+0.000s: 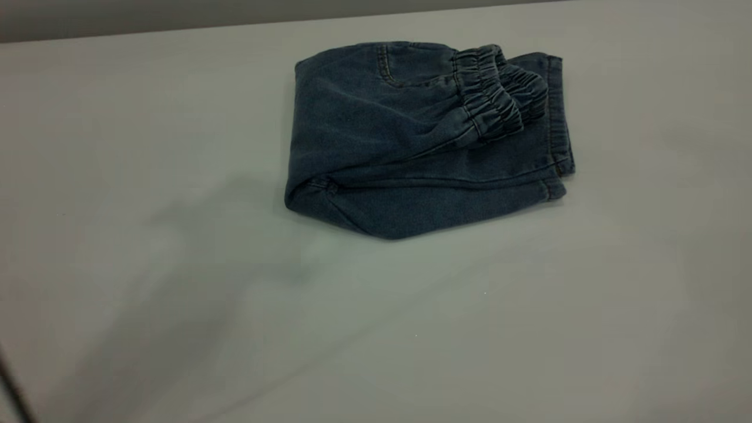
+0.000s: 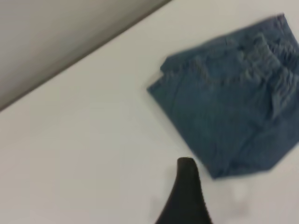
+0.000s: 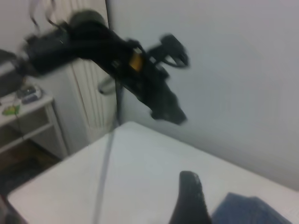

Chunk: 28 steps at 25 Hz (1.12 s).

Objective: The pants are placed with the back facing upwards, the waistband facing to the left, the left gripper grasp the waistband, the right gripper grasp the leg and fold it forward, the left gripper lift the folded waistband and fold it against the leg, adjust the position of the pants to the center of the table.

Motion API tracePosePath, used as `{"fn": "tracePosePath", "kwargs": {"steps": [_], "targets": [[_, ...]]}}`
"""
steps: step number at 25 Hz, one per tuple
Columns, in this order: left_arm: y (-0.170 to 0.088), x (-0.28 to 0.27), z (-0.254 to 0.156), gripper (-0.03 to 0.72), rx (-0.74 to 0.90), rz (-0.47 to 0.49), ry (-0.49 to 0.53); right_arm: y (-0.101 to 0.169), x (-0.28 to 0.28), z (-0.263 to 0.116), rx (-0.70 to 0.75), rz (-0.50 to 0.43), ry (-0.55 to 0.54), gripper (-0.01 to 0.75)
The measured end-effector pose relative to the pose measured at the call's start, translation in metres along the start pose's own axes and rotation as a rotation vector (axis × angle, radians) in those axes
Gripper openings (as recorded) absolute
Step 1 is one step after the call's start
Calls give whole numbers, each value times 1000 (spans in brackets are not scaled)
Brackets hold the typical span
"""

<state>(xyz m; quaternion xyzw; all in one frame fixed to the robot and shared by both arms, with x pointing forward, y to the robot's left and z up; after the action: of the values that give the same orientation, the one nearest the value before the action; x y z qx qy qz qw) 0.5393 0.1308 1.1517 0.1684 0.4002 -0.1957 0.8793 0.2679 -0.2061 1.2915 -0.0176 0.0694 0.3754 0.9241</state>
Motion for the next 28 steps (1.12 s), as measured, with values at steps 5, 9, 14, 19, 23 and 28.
{"fn": "tracePosePath", "kwargs": {"steps": [5,9,14,19,23,28], "targets": [[6,-38,-54,536,2,0,-9,4,-16,-43,-18,-38,24,447],[7,-62,-96,536,-7,-14,-29,5,-23,-81,-6,-67,48,447],[4,-86,-141,536,-27,-50,-80,3,-18,-135,5,-75,110,447],[5,-101,-181,536,-36,-55,-137,-16,-11,-191,-7,-165,208,447],[5,-103,-214,536,-31,-53,-168,-36,-1,-220,-30,-247,213,447],[-1,-98,-248,536,-42,-80,-201,-52,17,-251,3,-289,257,447]]}}
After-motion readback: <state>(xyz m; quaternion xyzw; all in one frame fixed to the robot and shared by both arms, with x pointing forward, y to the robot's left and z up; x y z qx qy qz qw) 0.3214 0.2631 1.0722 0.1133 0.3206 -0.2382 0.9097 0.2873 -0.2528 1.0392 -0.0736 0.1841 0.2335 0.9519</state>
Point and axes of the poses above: a point on each arm's last joint axis where the gripper is mounted, x pointing out along that axis toward the gripper, y along the wrist's bending axis when the last joint is at zero, z = x × y, the point moved 8 cm from there along x, pointing out along that axis toward the gripper, and after that the axes turned 2 degrees about -x, right-handed, at the moved point
